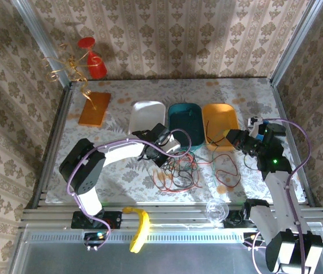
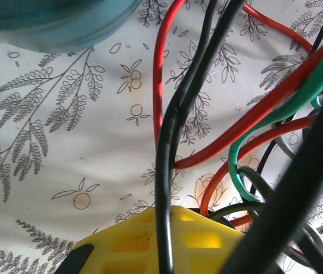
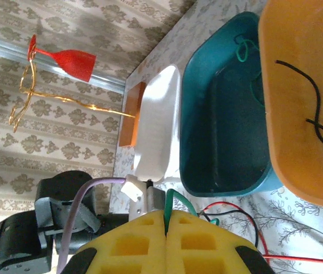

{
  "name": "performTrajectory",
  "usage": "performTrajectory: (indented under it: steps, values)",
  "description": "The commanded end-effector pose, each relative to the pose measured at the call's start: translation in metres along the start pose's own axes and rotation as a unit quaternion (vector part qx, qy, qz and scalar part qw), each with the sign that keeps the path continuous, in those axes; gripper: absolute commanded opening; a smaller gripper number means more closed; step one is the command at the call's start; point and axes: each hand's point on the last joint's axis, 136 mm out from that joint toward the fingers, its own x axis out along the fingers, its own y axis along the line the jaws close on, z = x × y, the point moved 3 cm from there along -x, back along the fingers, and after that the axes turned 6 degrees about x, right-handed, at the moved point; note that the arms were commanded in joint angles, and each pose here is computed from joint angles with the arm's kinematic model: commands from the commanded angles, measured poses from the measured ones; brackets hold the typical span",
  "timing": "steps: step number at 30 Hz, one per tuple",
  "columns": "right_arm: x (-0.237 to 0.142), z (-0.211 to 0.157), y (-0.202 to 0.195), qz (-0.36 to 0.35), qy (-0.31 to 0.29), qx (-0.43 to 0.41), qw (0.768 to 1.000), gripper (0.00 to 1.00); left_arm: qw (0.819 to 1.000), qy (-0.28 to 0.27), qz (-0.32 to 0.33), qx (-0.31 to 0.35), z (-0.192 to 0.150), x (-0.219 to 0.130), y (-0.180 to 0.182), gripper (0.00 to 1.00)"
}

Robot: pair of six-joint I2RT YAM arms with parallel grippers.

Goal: Untangle the cables

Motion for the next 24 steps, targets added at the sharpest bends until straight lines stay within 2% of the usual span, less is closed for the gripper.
performTrajectory:
  steps: [1, 6, 11, 16, 19, 24]
  values:
    - [-0.009, 0.022, 0.005, -0.011, -0.058, -0.006, 0.998, 0.01, 1.0, 0.019, 0.012, -0.003, -0.013, -0.008, 0.002, 0.0]
    - [-0.028, 0.046, -0.003, -0.082, -0.123, -0.012, 0.989, 0.01, 1.0, 0.017, 0.017, -0.007, -0.016, -0.009, 0.007, 0.0]
    - [-0.033, 0.045, 0.009, -0.138, -0.124, -0.091, 0.978, 0.01, 1.0, 0.007, 0.011, -0.005, -0.01, -0.012, 0.005, 0.0]
    - [-0.006, 0.011, 0.03, -0.176, -0.062, -0.2, 0.962, 0.0, 1.0, -0.003, 0.003, -0.001, -0.002, -0.013, 0.004, 0.0]
    - [0.019, -0.018, 0.031, -0.189, -0.017, -0.245, 0.951, 0.0, 1.0, -0.008, 0.001, 0.005, 0.005, -0.015, 0.002, 0.0]
    - [0.043, -0.044, 0.025, -0.218, 0.014, -0.292, 0.931, 0.0, 1.0, -0.011, -0.003, 0.011, 0.014, -0.016, 0.001, 0.0]
